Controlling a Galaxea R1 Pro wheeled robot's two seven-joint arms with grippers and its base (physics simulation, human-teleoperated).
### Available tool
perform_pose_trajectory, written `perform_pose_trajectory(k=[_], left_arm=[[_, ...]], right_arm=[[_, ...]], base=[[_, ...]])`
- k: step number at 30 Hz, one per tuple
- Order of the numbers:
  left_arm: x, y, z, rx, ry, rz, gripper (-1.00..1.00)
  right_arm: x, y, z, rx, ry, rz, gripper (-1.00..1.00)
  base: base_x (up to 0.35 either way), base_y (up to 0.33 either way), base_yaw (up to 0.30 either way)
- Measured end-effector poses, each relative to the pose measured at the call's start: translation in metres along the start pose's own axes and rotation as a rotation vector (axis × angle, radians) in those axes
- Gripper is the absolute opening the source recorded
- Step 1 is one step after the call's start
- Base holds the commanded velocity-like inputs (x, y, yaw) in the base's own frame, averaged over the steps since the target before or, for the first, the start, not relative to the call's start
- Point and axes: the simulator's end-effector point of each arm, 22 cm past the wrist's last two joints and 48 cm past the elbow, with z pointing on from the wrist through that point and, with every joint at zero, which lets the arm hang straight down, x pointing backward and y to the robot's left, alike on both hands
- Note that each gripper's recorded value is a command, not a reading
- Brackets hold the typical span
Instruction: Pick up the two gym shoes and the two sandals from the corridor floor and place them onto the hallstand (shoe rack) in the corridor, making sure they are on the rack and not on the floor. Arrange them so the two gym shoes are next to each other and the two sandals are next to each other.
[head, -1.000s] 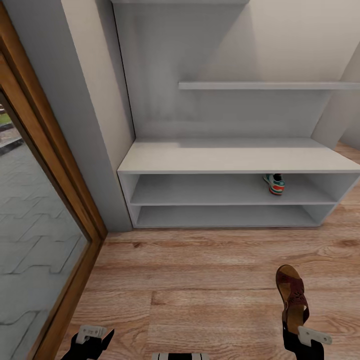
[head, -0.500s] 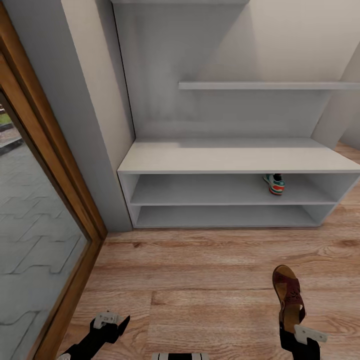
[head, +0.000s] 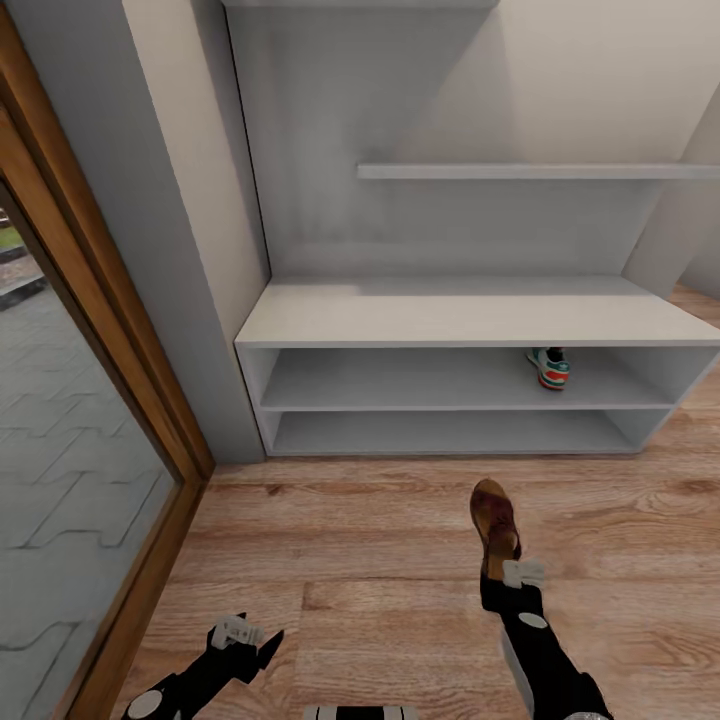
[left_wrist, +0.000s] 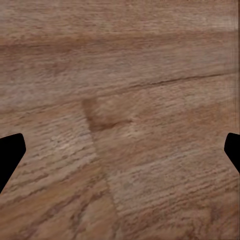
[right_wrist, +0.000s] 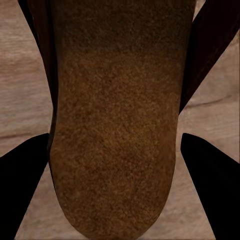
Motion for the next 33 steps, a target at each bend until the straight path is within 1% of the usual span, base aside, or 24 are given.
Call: perform_pose_trajectory(k=[4,5,8,10,11,14,16,20,21,23,24,25,26,27,30,33], left_arm=[[0.000,-0.002,-0.001,0.014,0.001,0.007,1.00],[0.001,-0.003,-0.002,0.025,0.003,0.009,1.00],[0.002,-0.007,-0.004,0.053,0.005,0.012,1.00],[0.002,-0.012,-0.005,0.077,0.005,0.012,1.00],[0.002,-0.016,-0.006,0.102,0.006,0.013,1.00],[0.002,-0.025,-0.010,0.160,0.007,0.015,1.00],[0.002,-0.029,-0.011,0.185,0.008,0.018,1.00],[0.002,-0.033,-0.012,0.208,0.011,0.023,1.00],[0.002,-0.037,-0.012,0.228,0.020,0.026,1.00],[0.005,-0.041,-0.012,0.242,0.030,0.035,1.00],[0.011,-0.045,-0.013,0.261,0.057,0.061,1.00],[0.012,-0.046,-0.013,0.265,0.062,0.067,1.00],[0.015,-0.047,-0.013,0.270,0.073,0.078,1.00],[0.020,-0.052,-0.012,0.285,0.097,0.105,1.00],[0.022,-0.055,-0.012,0.291,0.105,0.115,1.00],[0.023,-0.052,-0.013,0.289,0.112,0.121,1.00]], right_arm=[[-0.036,0.036,-0.006,-0.019,0.000,-0.032,-1.00],[-0.053,0.051,-0.009,-0.014,-0.002,-0.043,-1.00],[-0.082,0.070,-0.014,0.001,-0.012,-0.055,-1.00],[-0.101,0.068,-0.015,0.031,-0.025,-0.069,-1.00],[-0.120,0.065,-0.015,0.059,-0.041,-0.080,-1.00],[-0.160,0.063,-0.018,0.099,-0.073,-0.092,-1.00],[-0.177,0.062,-0.019,0.109,-0.082,-0.093,-1.00],[-0.204,0.062,-0.022,0.119,-0.093,-0.095,-1.00],[-0.225,0.062,-0.024,0.124,-0.109,-0.093,-1.00],[-0.233,0.062,-0.025,0.124,-0.116,-0.087,-1.00],[-0.239,0.062,-0.026,0.124,-0.124,-0.087,-1.00],[-0.239,0.062,-0.026,0.123,-0.125,-0.087,-1.00],[-0.240,0.065,-0.027,0.120,-0.128,-0.093,-1.00],[-0.244,0.075,-0.029,0.108,-0.143,-0.127,-1.00],[-0.246,0.080,-0.031,0.104,-0.153,-0.148,-1.00],[-0.246,0.081,-0.031,0.102,-0.154,-0.151,-1.00]], base=[[0.000,0.000,0.000],[0.000,0.000,0.000],[0.000,0.000,0.000],[0.000,0.000,0.000],[0.000,0.000,0.000],[0.000,0.000,0.000],[0.000,0.000,0.000],[0.000,0.000,0.000],[0.000,0.000,0.000],[0.000,0.000,0.000],[0.000,0.000,0.000],[0.000,0.000,0.000],[0.000,0.000,0.000],[0.000,0.000,0.000],[0.000,0.000,0.000],[0.000,0.000,0.034]])
